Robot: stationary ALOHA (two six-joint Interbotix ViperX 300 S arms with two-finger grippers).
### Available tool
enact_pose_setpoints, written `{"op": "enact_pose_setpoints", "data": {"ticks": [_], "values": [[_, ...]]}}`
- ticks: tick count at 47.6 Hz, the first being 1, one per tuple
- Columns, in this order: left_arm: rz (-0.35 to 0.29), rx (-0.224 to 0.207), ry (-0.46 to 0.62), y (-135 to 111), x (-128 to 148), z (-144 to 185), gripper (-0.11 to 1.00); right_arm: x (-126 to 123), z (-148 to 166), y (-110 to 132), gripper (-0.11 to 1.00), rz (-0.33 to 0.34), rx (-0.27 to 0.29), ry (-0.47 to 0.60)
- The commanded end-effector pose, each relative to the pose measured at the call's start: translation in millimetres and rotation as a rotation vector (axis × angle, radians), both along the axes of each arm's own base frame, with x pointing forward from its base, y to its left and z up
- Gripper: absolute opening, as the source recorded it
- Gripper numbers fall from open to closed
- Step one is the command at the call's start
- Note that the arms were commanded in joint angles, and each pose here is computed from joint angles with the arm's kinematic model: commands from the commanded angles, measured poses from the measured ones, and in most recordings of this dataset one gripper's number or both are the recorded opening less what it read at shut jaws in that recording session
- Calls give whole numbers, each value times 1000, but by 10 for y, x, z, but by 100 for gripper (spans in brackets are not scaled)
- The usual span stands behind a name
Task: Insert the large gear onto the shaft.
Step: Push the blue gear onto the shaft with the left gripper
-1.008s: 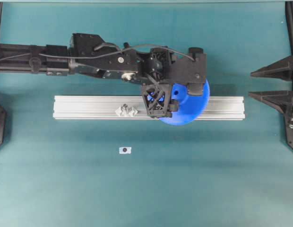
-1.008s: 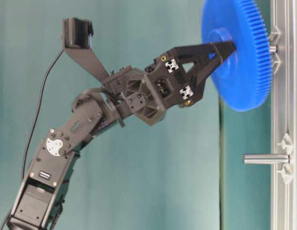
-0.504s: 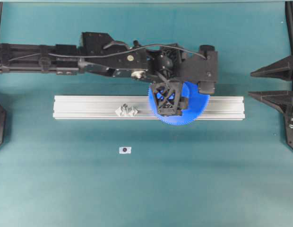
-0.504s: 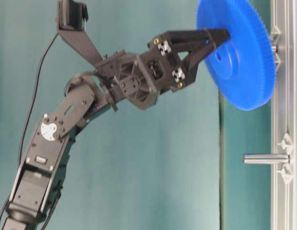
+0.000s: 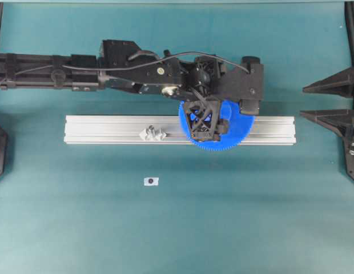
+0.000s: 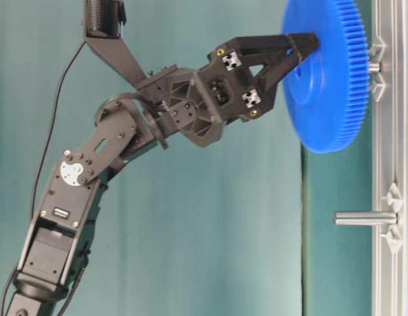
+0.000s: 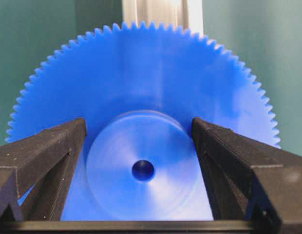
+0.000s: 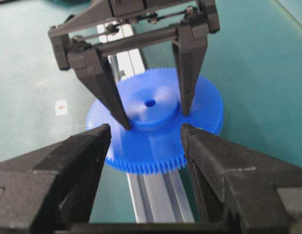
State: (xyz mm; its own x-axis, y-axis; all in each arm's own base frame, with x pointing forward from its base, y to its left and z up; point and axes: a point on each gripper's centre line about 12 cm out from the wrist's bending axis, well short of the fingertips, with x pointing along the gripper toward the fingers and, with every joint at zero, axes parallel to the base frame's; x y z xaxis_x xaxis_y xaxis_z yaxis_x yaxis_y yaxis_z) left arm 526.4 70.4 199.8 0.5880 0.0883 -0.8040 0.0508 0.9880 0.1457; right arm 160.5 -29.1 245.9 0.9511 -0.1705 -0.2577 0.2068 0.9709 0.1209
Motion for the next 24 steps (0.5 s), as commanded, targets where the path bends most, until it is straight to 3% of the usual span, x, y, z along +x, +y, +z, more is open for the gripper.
{"op": "enact_pose_setpoints", "data": {"ticks": [1,24], "values": [[-1,5,-38,-4,22,159,87,16,36,-6,68,-4,7,-12],[-5,3,11,-18,-91,182,87,17,42,-9,68,-6,6,-14]]}}
